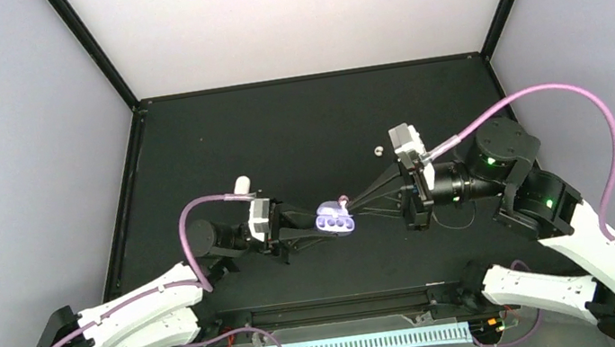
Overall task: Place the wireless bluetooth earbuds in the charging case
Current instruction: Pick up the earbud from the charging case.
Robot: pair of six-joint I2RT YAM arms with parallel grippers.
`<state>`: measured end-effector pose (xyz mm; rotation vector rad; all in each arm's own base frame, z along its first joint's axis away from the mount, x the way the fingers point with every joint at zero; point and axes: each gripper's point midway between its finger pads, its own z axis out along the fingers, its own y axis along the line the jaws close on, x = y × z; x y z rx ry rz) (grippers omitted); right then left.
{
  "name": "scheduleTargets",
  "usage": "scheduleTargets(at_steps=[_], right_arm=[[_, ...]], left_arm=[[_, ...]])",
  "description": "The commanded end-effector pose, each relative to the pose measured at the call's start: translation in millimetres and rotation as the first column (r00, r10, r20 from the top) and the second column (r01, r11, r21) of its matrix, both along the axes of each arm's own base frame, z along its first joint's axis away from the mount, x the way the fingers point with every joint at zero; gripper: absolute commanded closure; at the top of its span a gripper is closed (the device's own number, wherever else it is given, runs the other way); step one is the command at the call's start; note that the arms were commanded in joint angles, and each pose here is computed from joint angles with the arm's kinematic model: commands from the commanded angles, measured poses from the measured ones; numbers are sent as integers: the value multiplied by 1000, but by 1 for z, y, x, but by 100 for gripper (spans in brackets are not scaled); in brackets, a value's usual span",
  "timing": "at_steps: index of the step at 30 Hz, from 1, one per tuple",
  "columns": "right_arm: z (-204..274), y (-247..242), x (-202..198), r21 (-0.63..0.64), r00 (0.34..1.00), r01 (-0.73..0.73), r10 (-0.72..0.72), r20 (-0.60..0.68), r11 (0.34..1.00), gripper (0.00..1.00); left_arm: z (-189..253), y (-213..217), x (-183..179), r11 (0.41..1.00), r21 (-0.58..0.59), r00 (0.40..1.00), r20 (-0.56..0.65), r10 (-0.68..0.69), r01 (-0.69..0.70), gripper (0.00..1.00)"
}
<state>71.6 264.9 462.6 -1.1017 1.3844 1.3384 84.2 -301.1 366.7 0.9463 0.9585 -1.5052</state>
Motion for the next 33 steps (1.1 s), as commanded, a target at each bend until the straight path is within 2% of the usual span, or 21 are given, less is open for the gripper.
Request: scheduleTargets(at_steps=[1,10,20,33], right_arm=[[21,-4,-27,92,977,-184,193,-91,979,99],[13,5,-35,123,919,-317,337,-207,940,99],[-20,13,-24,39,931,-279,280,-234,959,99],[-48,16,-17,-31,939,-247,231,-255,968,99]], left_arm=[[17,11,-3,997,-52,994,96,54,-50,98],[16,11,-9,998,-41,989,144,44,-39,98],[15,2,-12,1000,1,991,135,-14,14,98],[17,-1,-11,1000,16,990,142,-16,14,98]])
